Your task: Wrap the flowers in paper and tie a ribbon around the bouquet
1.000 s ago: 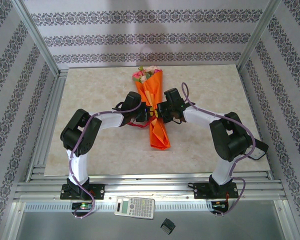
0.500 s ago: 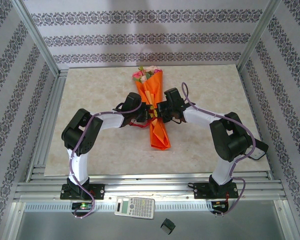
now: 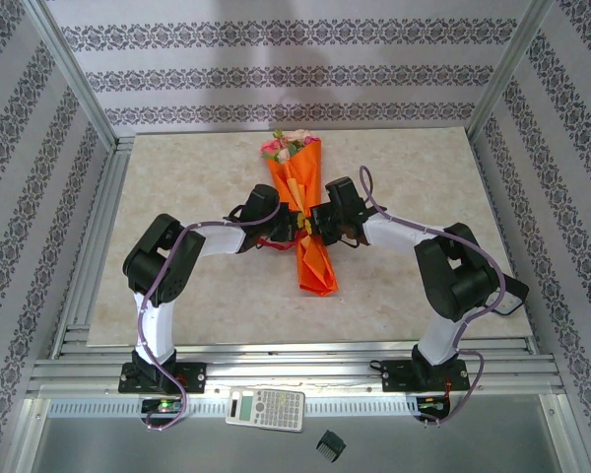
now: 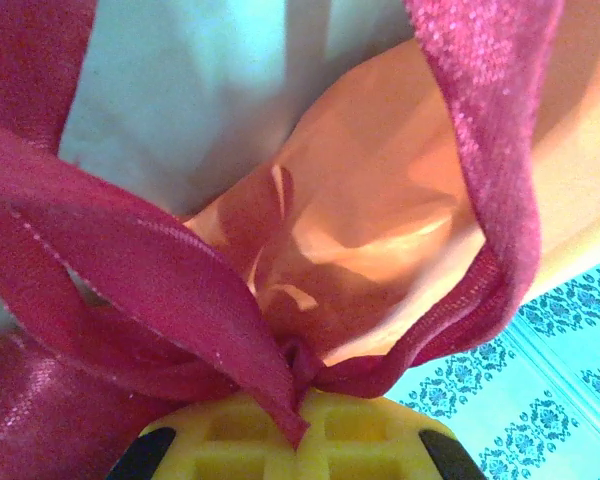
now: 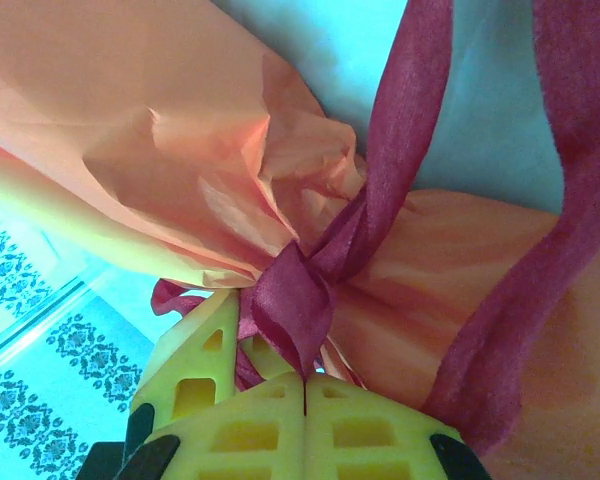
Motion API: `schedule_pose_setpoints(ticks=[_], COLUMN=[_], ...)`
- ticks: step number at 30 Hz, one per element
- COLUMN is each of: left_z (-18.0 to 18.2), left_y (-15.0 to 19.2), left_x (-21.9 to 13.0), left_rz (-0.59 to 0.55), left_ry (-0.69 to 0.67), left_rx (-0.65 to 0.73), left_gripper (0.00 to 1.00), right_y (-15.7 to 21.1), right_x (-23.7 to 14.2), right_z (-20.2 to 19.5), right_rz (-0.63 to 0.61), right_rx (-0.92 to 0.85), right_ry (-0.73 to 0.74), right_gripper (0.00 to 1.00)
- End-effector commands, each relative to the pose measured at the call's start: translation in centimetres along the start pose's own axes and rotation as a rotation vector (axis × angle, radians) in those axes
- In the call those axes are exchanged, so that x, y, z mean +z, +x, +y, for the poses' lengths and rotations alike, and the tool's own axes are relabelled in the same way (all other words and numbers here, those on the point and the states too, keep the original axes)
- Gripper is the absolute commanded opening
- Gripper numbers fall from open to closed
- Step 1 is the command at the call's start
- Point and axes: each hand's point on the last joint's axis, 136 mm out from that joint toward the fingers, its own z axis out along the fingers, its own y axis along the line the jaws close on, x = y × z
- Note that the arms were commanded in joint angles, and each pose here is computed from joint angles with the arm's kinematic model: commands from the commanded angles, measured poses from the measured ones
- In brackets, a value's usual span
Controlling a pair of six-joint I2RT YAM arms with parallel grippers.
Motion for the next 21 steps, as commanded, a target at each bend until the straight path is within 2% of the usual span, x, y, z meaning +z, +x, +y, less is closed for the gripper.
schedule_pose_setpoints(ticks=[1,12,16,21], left_z=[-1.7,-2.5,-2.0,-1.0], left_y=[0.3,1.1,1.3,1.3], left_x=[0.1,-0.3,-0.7,-0.8], left_rz=[0.004,0.079,0.091,0.103], left_ry=[0.116,0.306,0.316,0.306], left_rx=[0.040,0.105,0.133,0.141], left_gripper=[0.00,0.00,0.00,0.00], right_y=[0.1,-0.3,-0.4,-0.7], right_x=[-0.4,-0.3,-0.2,-1.3], right_z=[-1.3,-0.4,-0.4,1.2], right_rz=[0.016,0.031,0.037,0.018], right_rx=[0.036,0.062,0.074,0.050], right_ry=[0.029,0.020,0.022,-0.018], right_gripper=[0.00,0.00,0.00,0.18])
